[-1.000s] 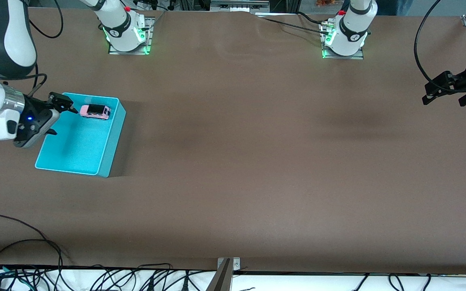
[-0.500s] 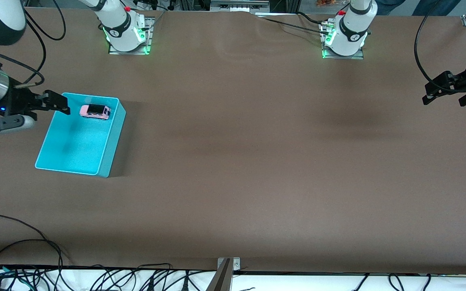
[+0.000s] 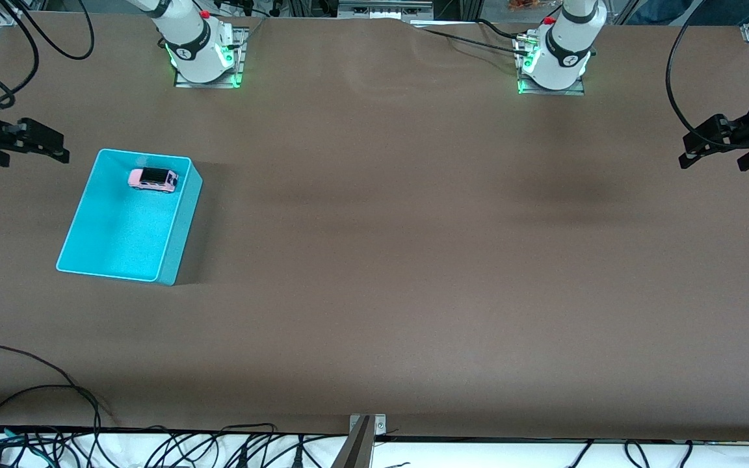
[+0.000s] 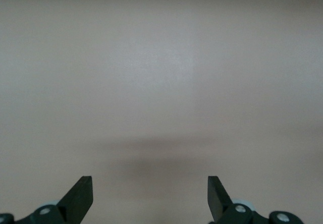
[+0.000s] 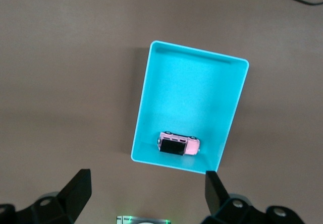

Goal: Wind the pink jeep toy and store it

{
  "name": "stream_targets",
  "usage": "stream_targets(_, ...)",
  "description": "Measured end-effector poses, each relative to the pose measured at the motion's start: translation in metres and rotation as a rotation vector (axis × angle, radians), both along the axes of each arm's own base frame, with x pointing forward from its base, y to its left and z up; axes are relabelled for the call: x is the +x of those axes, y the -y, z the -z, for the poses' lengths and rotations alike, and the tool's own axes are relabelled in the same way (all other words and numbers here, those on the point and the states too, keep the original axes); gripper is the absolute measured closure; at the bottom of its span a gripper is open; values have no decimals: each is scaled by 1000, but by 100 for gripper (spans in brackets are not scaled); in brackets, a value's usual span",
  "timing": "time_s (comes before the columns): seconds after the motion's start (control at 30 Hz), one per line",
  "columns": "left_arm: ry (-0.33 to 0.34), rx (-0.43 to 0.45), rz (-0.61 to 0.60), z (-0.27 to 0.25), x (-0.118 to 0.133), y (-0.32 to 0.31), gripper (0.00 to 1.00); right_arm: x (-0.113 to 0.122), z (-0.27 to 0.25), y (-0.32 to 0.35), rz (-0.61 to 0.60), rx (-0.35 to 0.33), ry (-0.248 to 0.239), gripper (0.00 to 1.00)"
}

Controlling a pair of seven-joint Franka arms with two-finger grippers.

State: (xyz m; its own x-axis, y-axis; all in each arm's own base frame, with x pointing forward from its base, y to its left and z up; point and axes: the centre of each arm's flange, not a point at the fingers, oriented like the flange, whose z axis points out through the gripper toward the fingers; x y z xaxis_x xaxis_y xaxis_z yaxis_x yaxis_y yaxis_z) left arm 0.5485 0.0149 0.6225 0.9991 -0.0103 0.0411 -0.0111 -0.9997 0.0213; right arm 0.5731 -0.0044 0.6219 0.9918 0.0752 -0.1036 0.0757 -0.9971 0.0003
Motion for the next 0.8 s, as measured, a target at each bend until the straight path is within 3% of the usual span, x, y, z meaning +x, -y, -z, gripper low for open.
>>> stream_targets(0.23, 0, 0, 0, 0, 0, 0, 0, -14, -7, 10, 9, 3, -2, 0)
stream_targets(0.5, -1, 0, 0, 0, 0, 0, 0, -32, -2, 19, 9, 18, 30, 0)
stream_targets(0.8, -1, 0, -1, 0, 0, 0, 0, -29, 0, 15, 0, 10, 42, 0)
